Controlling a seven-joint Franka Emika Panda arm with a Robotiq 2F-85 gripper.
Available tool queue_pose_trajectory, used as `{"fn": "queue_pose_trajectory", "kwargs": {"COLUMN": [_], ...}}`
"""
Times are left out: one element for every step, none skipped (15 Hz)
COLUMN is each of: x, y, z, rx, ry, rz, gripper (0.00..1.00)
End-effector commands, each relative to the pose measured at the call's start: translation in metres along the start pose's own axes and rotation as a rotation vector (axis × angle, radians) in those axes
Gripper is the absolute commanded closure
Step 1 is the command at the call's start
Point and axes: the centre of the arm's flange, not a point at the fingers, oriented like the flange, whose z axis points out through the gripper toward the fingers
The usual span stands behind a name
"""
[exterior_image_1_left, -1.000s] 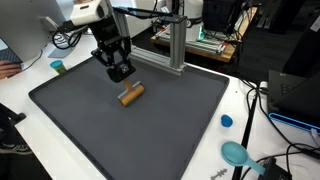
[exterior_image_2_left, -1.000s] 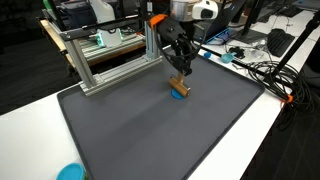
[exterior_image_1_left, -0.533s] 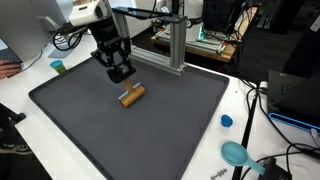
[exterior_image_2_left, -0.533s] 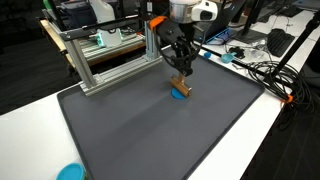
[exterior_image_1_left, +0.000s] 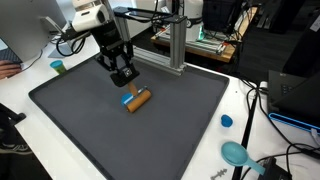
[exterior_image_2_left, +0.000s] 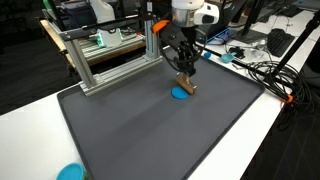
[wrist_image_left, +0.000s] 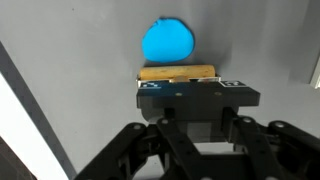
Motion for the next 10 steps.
{"fn": "queue_pose_trajectory", "kwargs": {"x": [0.020, 0.029, 0.035, 0.042, 0.048, 0.052, 0.056, 0.058, 0.058, 0.056], "y": [-0.007, -0.017, -0.024, -0.031, -0.035, -0.037, -0.038, -0.038, -0.034, -0.031], "z": [0.007, -0.009, -0.015, -0.018, -0.019, -0.020, -0.025, -0.030, -0.035, -0.041], "rx": [-0.022, -0.019, -0.027, -0.045, -0.056, -0.080, -0.102, -0.125, -0.133, -0.147], "ry": [-0.026, -0.058, -0.078, -0.092, -0.106, -0.117, -0.117, -0.121, -0.138, -0.150], "rz": [-0.025, -0.024, -0.028, -0.038, -0.045, -0.054, -0.056, -0.051, -0.033, -0.016], "gripper": [0.79, 0.79, 0.79, 0.79, 0.79, 0.79, 0.79, 0.79, 0.79, 0.79]}}
